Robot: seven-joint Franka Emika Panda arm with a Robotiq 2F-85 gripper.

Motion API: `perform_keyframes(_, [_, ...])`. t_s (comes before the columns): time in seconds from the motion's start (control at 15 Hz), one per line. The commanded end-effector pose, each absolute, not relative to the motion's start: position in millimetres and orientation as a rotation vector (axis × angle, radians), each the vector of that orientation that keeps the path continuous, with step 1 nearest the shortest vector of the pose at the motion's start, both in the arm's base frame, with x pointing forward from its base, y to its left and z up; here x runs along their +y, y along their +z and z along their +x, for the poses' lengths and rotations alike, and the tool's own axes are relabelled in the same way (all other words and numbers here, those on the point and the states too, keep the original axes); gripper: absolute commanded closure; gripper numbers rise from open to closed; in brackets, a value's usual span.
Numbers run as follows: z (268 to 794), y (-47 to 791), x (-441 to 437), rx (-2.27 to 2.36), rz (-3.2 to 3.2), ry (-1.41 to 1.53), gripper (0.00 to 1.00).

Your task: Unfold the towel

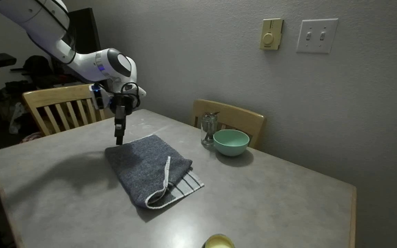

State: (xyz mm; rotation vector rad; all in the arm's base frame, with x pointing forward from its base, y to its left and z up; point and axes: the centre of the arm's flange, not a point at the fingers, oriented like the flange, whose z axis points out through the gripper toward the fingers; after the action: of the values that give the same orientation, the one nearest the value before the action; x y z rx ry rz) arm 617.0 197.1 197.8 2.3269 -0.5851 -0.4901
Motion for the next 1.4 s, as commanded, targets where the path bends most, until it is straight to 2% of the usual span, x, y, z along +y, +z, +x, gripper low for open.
perform_keyframes(0.0, [616.7, 183.8, 139.9, -0.836, 2.327, -0.530, 0.00])
perform_keyframes(0.4, [607.8, 150.0, 30.8, -1.239, 2.322, -0.631, 0.00])
perform_keyframes(0.47, [629.7, 153.8, 54.4, -1.134, 2.304, -0.603, 0.00])
perform_keyframes(0.67, [623.9, 142.0, 24.4, -1.218, 2.295, -0.641, 0.00])
perform_keyframes(0.87, [630.1, 148.8, 31.2, -1.291, 2.254, -0.593, 0.00])
perform_keyframes(1.33, [651.8, 153.5, 46.0, -1.533, 2.045, -0.315, 0.00])
